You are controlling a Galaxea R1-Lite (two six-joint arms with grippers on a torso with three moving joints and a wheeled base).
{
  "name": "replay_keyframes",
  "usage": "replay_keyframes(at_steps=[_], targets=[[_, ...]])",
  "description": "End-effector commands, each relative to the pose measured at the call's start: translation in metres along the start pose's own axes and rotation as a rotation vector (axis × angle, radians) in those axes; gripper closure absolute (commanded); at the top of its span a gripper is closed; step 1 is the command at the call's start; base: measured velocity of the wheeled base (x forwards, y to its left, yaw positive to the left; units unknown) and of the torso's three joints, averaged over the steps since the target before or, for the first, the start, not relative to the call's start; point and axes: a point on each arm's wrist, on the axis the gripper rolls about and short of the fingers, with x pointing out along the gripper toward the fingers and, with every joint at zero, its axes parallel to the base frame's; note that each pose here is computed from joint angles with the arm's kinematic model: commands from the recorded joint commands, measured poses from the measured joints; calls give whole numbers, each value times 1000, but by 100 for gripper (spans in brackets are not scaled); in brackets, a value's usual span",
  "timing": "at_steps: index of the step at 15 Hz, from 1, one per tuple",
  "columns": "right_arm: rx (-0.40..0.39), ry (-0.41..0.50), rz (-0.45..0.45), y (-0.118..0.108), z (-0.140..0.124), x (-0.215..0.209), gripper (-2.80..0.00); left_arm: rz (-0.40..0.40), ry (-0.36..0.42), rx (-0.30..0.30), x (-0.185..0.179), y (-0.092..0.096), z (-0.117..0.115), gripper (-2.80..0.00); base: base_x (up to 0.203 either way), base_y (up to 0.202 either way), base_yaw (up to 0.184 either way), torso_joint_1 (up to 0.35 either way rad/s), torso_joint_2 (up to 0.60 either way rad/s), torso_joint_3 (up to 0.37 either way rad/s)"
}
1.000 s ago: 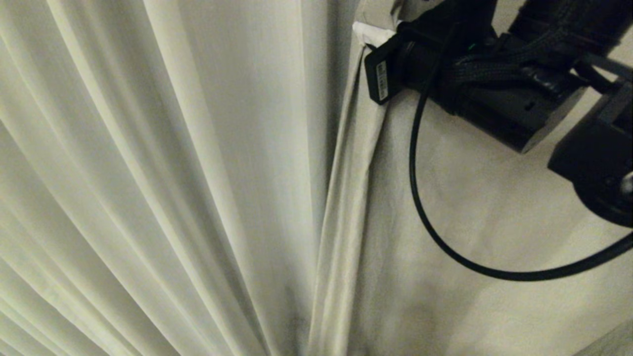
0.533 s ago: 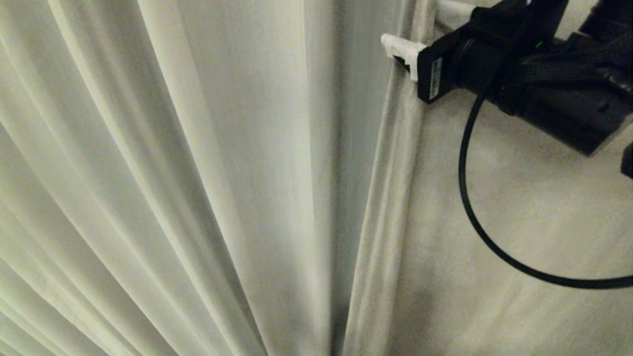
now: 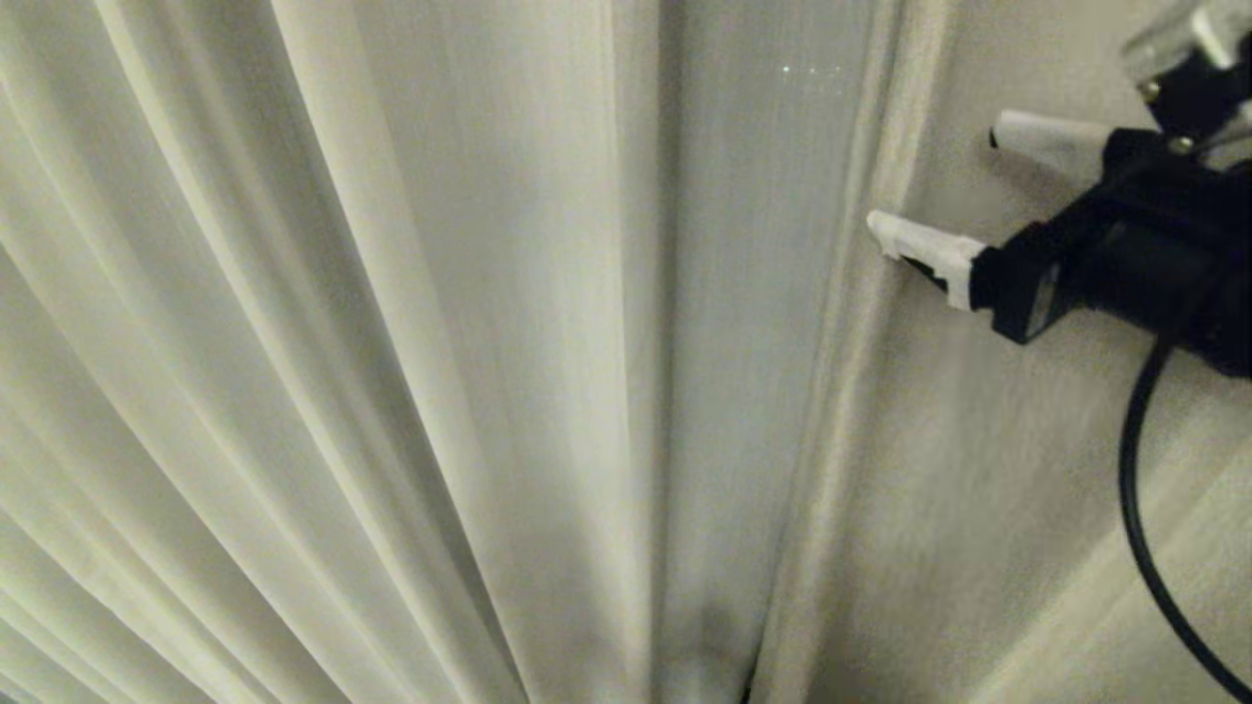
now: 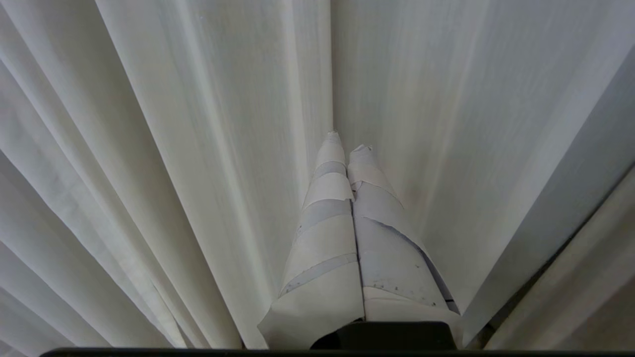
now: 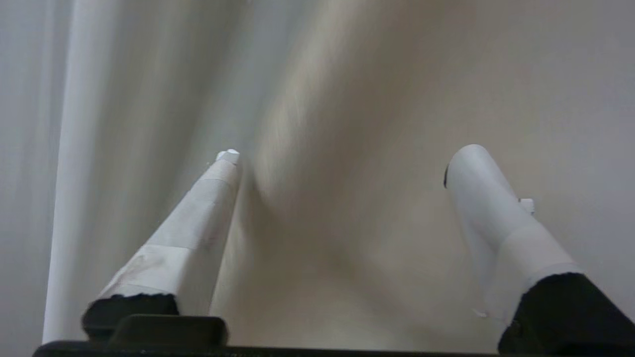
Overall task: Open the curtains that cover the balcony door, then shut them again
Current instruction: Close the outer curtains on both sides
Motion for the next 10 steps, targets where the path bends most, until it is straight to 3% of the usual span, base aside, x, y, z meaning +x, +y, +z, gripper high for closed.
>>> replay_keyframes(at_steps=[1,5,10], targets=[[15,-8,-41,-11,-9,-50,-280,0,-1,0,0,0,0,0,0,0,0,0,0,0],[37,87,-6,4,-51,-93,-280,0,-1,0,0,0,0,0,0,0,0,0,0,0],[83,113,5,9,-64,-106,-280,0,-1,0,0,0,0,0,0,0,0,0,0,0]])
